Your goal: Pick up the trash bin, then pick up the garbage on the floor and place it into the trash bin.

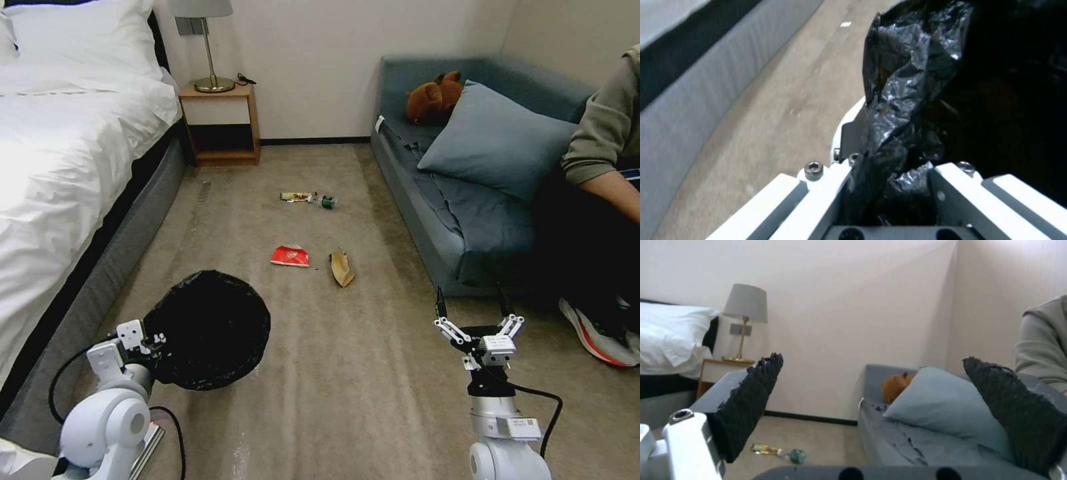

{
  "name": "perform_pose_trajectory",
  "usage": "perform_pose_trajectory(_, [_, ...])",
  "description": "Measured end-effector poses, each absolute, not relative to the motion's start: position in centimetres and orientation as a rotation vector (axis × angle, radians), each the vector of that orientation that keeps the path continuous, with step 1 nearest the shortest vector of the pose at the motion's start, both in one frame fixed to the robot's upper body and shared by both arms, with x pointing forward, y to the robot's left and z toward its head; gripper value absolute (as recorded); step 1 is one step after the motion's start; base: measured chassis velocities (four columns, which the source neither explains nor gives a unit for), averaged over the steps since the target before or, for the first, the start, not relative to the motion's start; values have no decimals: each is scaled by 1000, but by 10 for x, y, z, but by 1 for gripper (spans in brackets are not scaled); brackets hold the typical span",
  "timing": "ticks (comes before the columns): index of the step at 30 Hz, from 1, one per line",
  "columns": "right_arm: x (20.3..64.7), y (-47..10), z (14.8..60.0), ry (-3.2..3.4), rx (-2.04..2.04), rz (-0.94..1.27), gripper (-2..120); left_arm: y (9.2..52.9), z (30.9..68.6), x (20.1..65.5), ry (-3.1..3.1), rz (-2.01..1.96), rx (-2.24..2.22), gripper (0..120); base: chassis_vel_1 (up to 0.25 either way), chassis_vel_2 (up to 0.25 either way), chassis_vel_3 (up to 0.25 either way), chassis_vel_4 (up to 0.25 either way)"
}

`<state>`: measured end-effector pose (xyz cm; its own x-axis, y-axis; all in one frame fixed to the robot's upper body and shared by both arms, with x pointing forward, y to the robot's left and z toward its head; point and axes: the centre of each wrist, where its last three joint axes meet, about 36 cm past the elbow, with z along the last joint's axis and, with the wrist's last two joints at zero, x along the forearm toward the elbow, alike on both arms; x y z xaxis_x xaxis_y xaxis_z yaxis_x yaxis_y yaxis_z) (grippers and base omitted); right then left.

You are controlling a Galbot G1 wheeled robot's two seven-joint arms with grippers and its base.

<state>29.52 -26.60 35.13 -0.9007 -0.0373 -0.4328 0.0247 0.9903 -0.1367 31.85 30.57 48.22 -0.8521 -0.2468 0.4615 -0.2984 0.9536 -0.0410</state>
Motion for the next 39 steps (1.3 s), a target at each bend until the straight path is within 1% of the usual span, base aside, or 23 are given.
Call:
perform_pose_trajectory(3, [298,-268,351,2674,2,-186,100,299,506,310,-2698,117,368,1,0,0,0,0])
perform_pose_trajectory(7, [297,-268,351,2672,6,-187,100,299,510,307,-2739,98,348,1,0,0,0,0])
perform_pose_trajectory(20, [284,-270,340,2681,32,-176,100,305,484,313,-2761,202,377,1,0,0,0,0])
perform_pose_trajectory(39, [298,-263,335,2693,5,-160,100,315,468,322,-2754,195,440,1,0,0,0,0])
